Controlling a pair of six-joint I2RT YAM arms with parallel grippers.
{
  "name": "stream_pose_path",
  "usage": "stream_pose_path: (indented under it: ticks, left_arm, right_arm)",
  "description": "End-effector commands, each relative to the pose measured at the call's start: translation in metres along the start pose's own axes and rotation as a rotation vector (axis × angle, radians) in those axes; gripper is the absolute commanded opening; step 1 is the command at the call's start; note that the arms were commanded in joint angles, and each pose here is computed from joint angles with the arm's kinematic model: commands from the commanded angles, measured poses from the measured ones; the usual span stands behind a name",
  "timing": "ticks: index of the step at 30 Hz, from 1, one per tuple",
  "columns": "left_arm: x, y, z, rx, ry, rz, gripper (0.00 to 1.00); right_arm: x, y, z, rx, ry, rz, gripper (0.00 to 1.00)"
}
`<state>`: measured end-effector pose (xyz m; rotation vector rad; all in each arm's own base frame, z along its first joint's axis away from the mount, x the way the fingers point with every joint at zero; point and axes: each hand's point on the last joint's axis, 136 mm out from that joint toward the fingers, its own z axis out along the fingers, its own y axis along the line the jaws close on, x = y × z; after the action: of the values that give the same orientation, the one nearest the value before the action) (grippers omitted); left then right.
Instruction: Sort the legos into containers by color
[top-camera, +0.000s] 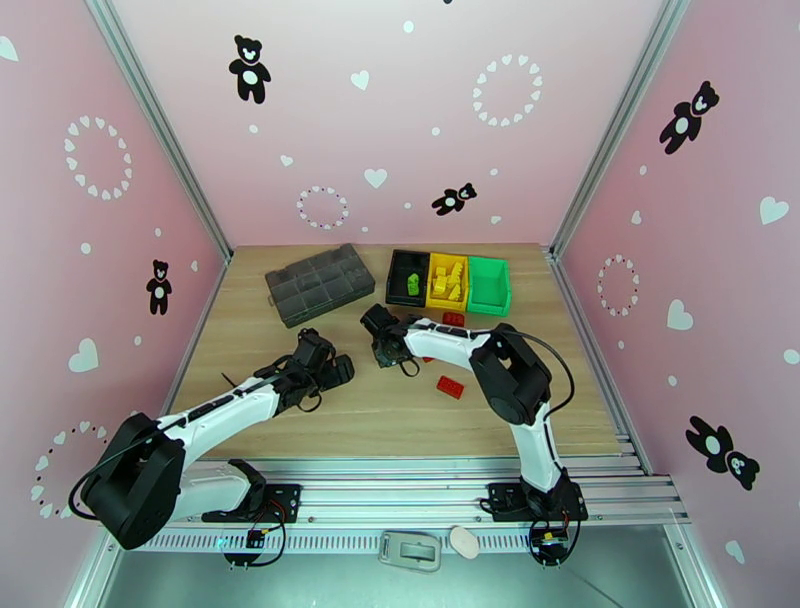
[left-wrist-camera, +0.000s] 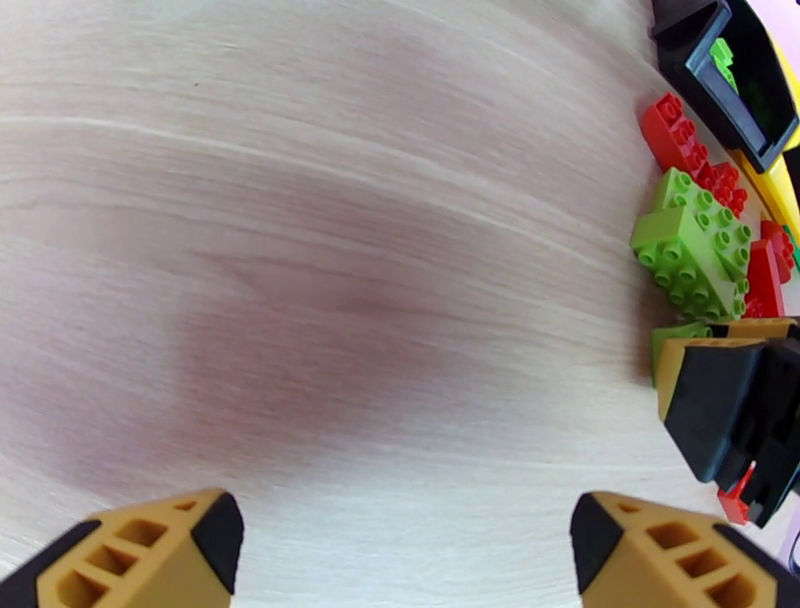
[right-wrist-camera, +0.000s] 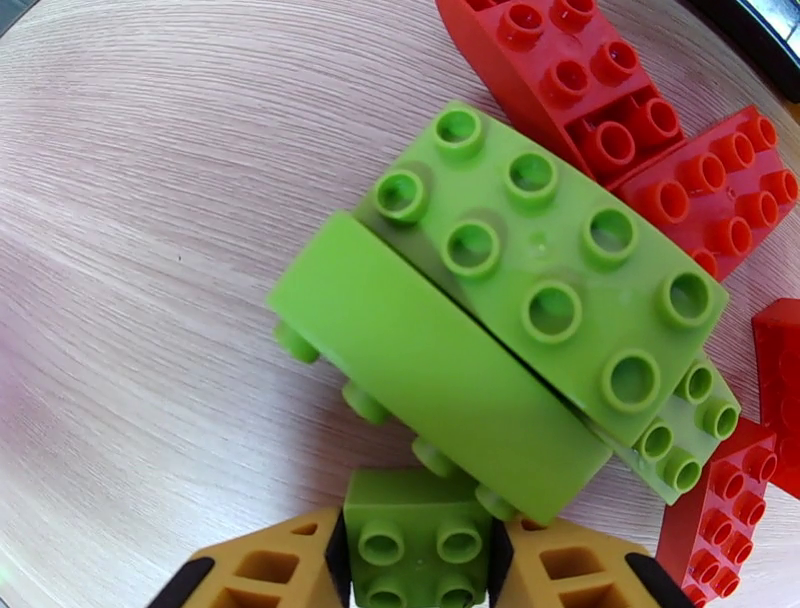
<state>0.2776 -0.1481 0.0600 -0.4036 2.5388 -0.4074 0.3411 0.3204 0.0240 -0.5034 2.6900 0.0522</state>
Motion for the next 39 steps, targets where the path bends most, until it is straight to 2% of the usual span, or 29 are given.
stream_pose_path:
  ticks: [1, 5, 11, 19, 27, 32, 39]
  left_arm:
    - [0.002, -0.002, 0.002, 0.023, 0.010, -0.017, 0.92]
    - [0.001, -0.017, 0.002, 0.082, 0.026, -0.009, 0.94]
    - [-0.013, -0.056, 0.002, 0.210, 0.042, -0.001, 0.96]
    - [-0.066, -0.125, -0.008, 0.390, 0.006, -0.001, 0.96]
    - [-0.121, -0.176, 0.003, 0.519, -0.014, -0.042, 0.95]
    - [-0.154, -0.186, 0.023, 0.555, -0.018, -0.114, 0.93]
    - [-0.184, -0.173, 0.045, 0.532, -0.035, -0.186, 0.92]
  right_arm:
    - [0.002, -0.005, -0.001, 0.036, 0.011, -0.014, 0.33]
    - [-0.005, -0.005, -0.021, 0.007, -0.034, -0.003, 0.28]
    - [-0.020, -0.015, -0.061, -0.031, -0.103, 0.021, 0.27]
    - [-0.051, -0.049, -0.087, -0.064, -0.160, 0.088, 0.27]
    - [-0.111, -0.084, -0.090, -0.057, -0.220, 0.152, 0.26]
    - [-0.148, -0.105, -0.082, -0.024, -0.243, 0.183, 0.26]
    - [-0.186, -0.123, -0.061, -0.004, -0.262, 0.211, 0.28]
